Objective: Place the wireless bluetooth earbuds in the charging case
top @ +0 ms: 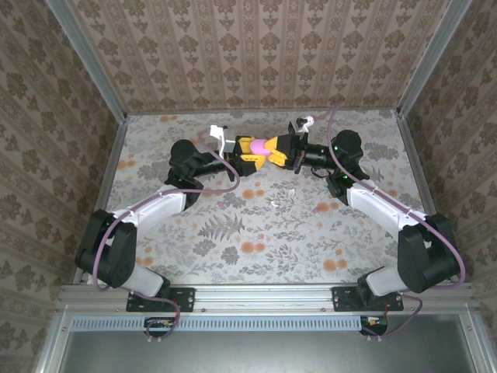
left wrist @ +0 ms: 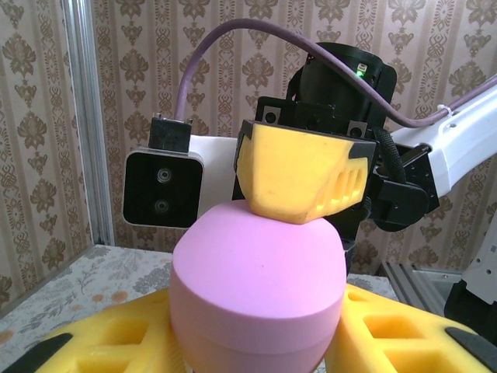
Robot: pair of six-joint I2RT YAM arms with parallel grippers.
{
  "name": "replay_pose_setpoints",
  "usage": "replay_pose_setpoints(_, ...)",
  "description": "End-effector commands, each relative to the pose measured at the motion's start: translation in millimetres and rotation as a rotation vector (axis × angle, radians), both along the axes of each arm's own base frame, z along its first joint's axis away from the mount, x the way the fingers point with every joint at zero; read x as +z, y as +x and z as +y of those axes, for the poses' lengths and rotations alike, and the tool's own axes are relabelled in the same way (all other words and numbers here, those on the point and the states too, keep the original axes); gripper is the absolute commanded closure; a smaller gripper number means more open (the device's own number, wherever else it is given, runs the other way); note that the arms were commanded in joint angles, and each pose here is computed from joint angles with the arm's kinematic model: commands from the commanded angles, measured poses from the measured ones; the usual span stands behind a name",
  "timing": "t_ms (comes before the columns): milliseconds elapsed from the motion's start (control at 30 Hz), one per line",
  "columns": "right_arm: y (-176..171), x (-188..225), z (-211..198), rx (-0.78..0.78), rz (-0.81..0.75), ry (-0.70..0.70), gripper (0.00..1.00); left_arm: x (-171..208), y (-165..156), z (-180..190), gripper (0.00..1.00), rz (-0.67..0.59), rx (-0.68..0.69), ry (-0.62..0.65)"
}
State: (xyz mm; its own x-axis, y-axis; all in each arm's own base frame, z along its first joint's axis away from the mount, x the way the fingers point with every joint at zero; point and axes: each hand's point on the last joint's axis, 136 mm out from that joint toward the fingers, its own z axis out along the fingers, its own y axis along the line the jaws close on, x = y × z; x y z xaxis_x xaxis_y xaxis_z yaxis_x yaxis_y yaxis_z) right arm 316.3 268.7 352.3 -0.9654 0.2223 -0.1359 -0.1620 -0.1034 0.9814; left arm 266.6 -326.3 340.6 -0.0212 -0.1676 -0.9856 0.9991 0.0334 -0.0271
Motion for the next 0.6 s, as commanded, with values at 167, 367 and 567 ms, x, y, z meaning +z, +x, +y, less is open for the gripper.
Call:
replay_pose_setpoints(167, 1, -20, -6, -0.066, 0.025, -0.14, 0.5, 20, -9, -1, 0.58, -0.088, -0.016, -0.026)
replay_pose_setpoints(367, -6, -6, -14, -0.098, -0.053, -0.201, 0.35, 11, -5, -3, 0.58, -0.079, 0.014, -0.016)
replay_pose_setpoints(567, -16, -10, -30, -0.159, -0.186, -0.423, 0.3, -2, -3, -6, 0.58, -0.058, 0.028, -0.003)
